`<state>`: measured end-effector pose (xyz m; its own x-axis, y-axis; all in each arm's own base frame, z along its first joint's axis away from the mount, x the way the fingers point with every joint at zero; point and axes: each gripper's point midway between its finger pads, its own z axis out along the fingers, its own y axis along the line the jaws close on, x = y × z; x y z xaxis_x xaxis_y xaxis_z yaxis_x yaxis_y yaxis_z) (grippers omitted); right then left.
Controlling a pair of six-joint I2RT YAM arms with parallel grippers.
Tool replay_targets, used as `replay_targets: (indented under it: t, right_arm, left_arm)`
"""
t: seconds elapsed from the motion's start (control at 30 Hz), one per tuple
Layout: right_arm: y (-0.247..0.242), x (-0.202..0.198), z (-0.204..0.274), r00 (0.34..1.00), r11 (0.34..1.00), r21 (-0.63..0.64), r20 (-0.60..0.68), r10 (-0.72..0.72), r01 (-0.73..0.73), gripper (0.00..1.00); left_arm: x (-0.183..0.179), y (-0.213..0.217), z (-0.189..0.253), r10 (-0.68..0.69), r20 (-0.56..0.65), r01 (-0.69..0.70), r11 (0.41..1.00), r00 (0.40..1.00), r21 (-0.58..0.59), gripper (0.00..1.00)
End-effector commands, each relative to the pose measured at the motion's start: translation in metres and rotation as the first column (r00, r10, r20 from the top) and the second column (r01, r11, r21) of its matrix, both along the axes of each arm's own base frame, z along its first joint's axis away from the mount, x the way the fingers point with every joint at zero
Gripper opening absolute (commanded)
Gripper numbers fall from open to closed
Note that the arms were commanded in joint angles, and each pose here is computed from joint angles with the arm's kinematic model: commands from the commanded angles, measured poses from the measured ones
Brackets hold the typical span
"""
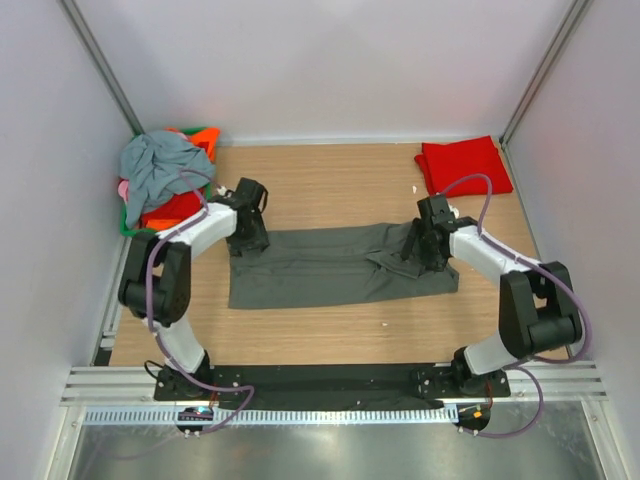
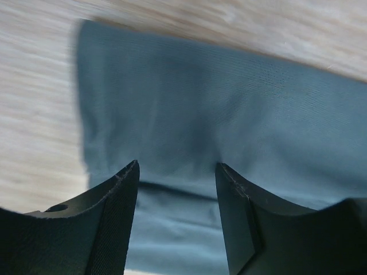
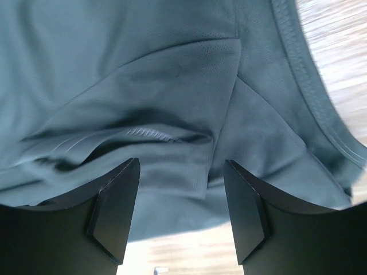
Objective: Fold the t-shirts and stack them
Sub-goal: Fold the tshirt
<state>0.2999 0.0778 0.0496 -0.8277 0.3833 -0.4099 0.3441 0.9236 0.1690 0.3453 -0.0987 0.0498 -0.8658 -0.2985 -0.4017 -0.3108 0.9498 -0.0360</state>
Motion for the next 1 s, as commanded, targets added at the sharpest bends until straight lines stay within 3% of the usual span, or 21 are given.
replay_targets:
  t: [0.0, 0.27, 0.4, 0.43, 0.5, 0.53, 0.6, 0.63, 0.7, 0.73, 0.87, 0.97]
  right_arm:
    - [0.013, 0.019, -0.009, 1.0, 1.0, 0.031, 0.014, 0.0, -0.001, 0.66]
    - [0.026, 0.066, -0.04, 0.997, 0.999, -0.003, -0.064, 0.042, -0.042, 0.68]
    - [0.051, 0.107, -0.062, 0.989, 0.996, 0.028, -0.113, 0.093, -0.09, 0.68]
    - [0.064, 0.139, -0.043, 0.993, 0.993, 0.042, -0.048, 0.108, -0.106, 0.68]
    - [0.089, 0.149, -0.066, 0.978, 0.981, 0.075, -0.102, 0.185, -0.177, 0.68]
    - [0.109, 0.184, -0.045, 0.976, 0.971, 0.104, -0.014, 0.218, -0.215, 0.68]
    - [0.148, 0.193, -0.063, 0.949, 0.934, 0.183, -0.023, 0.315, -0.306, 0.68]
    - [0.168, 0.221, -0.032, 0.932, 0.911, 0.196, 0.071, 0.357, -0.364, 0.7]
    - [0.2, 0.226, -0.044, 0.898, 0.865, 0.243, 0.087, 0.432, -0.44, 0.71]
    - [0.213, 0.243, -0.019, 0.874, 0.843, 0.234, 0.173, 0.455, -0.485, 0.73]
    - [0.246, 0.252, 0.0, 0.787, 0.743, 0.278, 0.326, 0.524, -0.609, 0.77]
    - [0.248, 0.257, 0.027, 0.755, 0.728, 0.251, 0.39, 0.528, -0.638, 0.79]
  left_arm:
    - [0.012, -0.023, -0.018, -0.029, -0.018, 0.029, 1.0, 0.999, -0.012, 0.57]
    - [-0.031, -0.014, -0.054, -0.012, -0.142, 0.022, 0.997, 0.99, 0.071, 0.53]
    - [-0.077, -0.02, -0.058, -0.018, -0.171, 0.032, 0.996, 0.985, 0.082, 0.54]
    - [-0.095, -0.018, -0.06, -0.015, -0.184, 0.031, 0.996, 0.983, 0.087, 0.53]
    - [-0.127, -0.028, -0.066, 0.006, -0.212, 0.01, 0.997, 0.977, 0.073, 0.53]
    - [-0.136, -0.036, -0.066, 0.003, -0.214, 0.009, 0.998, 0.977, 0.055, 0.53]
    - [-0.161, -0.07, -0.058, -0.035, -0.206, 0.033, 0.999, 0.978, -0.012, 0.54]
    - [-0.17, -0.083, -0.054, -0.045, -0.195, 0.038, 0.999, 0.98, -0.038, 0.54]
    - [-0.195, -0.119, -0.043, -0.099, -0.165, 0.083, 0.991, 0.981, -0.101, 0.56]
    - [-0.2, -0.133, -0.036, -0.123, -0.146, 0.105, 0.987, 0.982, -0.125, 0.57]
    - [-0.222, -0.186, -0.002, -0.232, -0.1, 0.208, 0.956, 0.967, -0.205, 0.6]
    - [-0.229, -0.212, 0.036, -0.296, -0.054, 0.281, 0.939, 0.954, -0.197, 0.66]
